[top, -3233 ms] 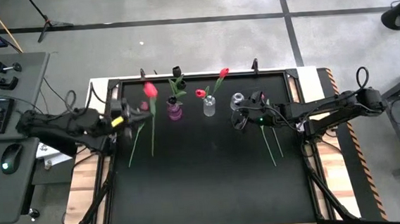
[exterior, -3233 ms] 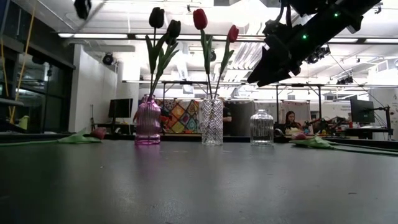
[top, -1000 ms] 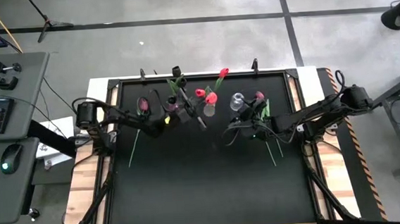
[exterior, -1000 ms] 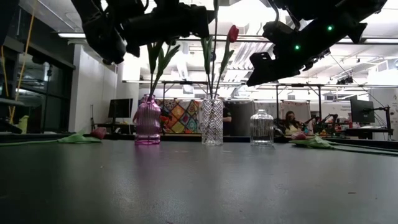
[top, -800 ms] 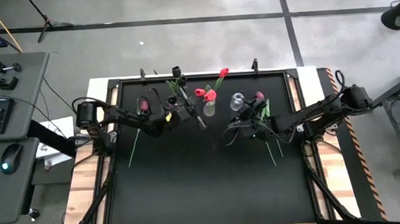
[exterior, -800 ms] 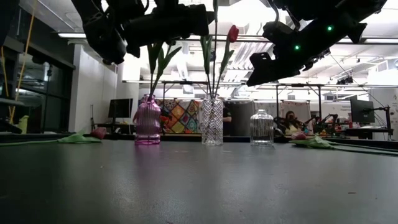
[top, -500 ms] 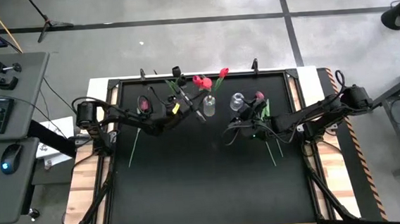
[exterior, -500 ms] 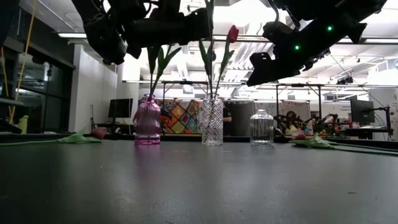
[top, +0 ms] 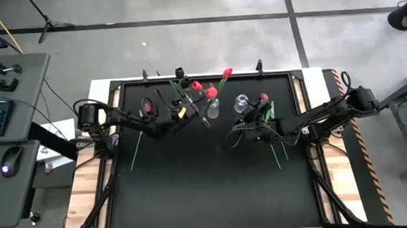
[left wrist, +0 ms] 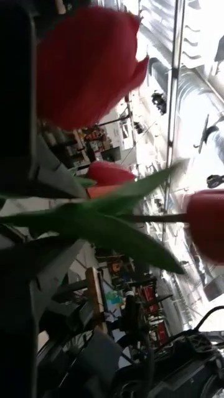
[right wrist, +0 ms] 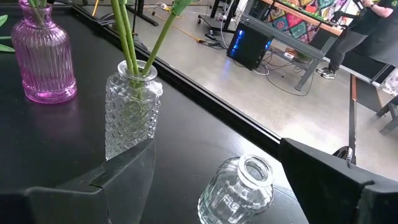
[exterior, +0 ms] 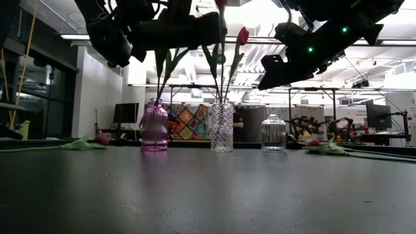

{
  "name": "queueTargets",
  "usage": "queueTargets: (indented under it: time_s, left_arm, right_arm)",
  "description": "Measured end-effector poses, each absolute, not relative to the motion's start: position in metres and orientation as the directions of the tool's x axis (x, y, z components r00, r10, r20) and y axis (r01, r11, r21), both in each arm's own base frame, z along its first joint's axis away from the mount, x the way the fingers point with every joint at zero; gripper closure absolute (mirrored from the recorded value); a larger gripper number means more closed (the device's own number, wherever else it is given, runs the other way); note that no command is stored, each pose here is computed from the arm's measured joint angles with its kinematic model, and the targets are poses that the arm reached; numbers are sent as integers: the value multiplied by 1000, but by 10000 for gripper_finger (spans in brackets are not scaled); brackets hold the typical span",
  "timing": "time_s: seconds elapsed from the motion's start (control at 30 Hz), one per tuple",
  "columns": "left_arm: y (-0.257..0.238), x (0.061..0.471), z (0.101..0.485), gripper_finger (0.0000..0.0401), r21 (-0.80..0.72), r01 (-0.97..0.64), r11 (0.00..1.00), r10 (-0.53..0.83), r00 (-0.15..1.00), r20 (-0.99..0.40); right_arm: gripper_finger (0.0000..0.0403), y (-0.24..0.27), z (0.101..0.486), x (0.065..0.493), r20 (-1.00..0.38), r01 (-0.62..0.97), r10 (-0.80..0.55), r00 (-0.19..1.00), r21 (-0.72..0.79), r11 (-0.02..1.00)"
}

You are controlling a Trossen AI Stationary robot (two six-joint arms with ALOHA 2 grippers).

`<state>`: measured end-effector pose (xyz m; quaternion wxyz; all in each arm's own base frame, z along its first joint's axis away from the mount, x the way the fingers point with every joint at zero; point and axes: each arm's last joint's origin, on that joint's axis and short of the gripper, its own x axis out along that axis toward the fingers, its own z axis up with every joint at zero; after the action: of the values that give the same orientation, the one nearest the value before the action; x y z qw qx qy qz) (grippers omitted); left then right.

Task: Sort flowers into vase by color
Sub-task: Put the pink tulip into the left transparent vase, then put the center red tulip into the right transparent vase

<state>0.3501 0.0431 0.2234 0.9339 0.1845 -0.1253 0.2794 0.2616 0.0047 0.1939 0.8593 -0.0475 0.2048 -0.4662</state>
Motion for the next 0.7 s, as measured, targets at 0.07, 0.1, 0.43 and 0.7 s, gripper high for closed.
queueTargets:
  time_s: [0.07, 0.1, 0.43, 0.7]
  left_arm:
    - [43, 351, 222, 286, 270, -563, 781, 476, 817, 325]
    - [43, 351, 222, 274, 264, -561, 785, 477, 818, 322]
    - [24, 351, 219, 189, 236, -645, 727, 587, 762, 272]
    - [-10, 348, 218, 162, 316, -701, 640, 667, 710, 226]
  right_arm:
    - [73, 5, 194, 262, -308, 782, -821, 481, -273, 561]
    - [73, 5, 194, 262, -308, 782, -821, 481, -273, 561]
    - [73, 5, 194, 261, -310, 787, -821, 480, -261, 559]
    - [73, 5, 193, 261, -311, 787, -821, 479, -263, 558]
